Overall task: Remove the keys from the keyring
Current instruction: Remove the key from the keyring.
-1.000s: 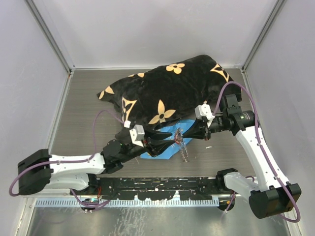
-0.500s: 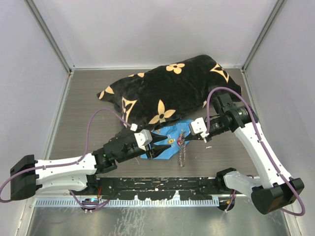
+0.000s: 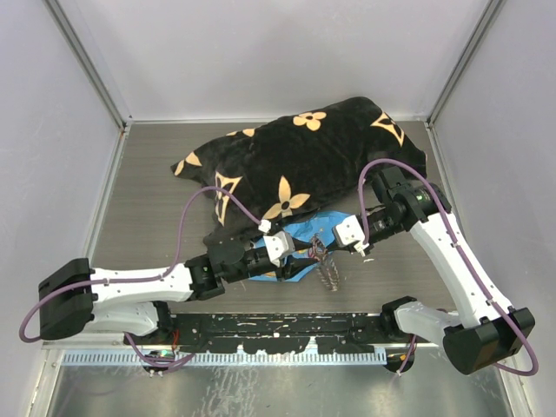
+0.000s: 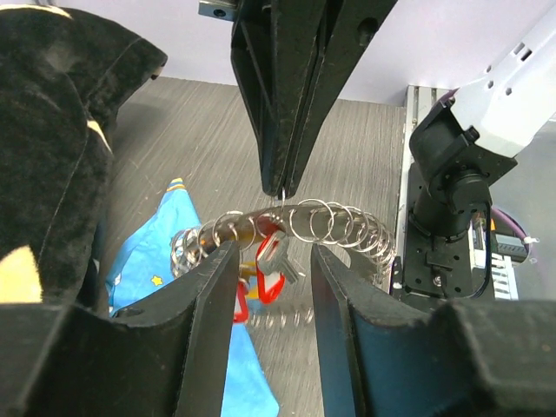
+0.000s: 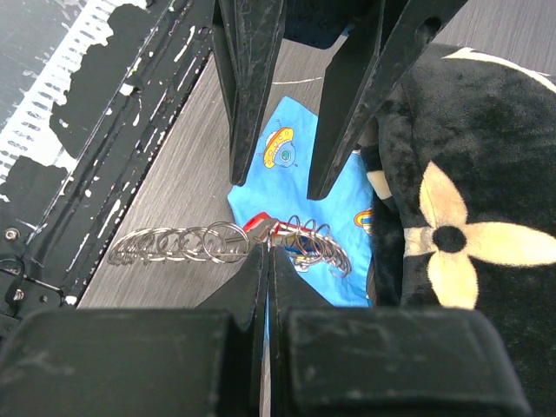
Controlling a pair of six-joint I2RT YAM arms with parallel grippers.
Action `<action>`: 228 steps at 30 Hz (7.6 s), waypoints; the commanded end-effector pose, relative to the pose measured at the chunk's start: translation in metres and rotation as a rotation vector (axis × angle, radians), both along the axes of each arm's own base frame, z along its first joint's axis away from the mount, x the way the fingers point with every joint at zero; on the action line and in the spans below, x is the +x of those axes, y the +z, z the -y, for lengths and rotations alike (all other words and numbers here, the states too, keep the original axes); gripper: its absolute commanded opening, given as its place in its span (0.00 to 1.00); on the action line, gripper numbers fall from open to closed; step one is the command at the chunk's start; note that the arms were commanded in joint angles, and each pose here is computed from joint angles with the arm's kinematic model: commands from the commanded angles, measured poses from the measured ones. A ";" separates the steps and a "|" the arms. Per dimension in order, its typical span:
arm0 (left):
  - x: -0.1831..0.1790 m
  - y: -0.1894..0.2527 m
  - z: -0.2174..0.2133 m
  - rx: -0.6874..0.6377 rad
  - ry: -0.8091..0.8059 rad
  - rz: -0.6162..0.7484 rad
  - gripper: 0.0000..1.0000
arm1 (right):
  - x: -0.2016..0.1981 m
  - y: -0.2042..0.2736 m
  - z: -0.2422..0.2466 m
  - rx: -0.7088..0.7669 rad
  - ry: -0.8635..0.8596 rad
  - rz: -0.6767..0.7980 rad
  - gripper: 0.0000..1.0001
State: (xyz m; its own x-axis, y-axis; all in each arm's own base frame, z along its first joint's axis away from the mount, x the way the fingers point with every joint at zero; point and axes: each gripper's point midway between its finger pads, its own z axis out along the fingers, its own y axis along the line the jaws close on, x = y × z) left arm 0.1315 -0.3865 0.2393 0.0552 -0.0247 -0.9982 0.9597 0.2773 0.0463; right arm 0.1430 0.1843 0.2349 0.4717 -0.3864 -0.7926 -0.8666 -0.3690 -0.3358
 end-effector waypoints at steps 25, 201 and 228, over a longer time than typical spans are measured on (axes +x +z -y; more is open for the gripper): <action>0.005 0.034 0.028 -0.093 0.018 0.053 0.28 | -0.006 0.013 -0.010 0.082 0.034 0.001 0.01; 0.006 0.027 0.009 -0.188 0.347 0.158 0.30 | -0.003 0.041 -0.019 0.407 -0.146 -0.511 0.01; 0.012 0.022 -0.002 -0.139 0.388 0.183 0.00 | -0.003 0.040 -0.018 0.401 -0.153 -0.504 0.01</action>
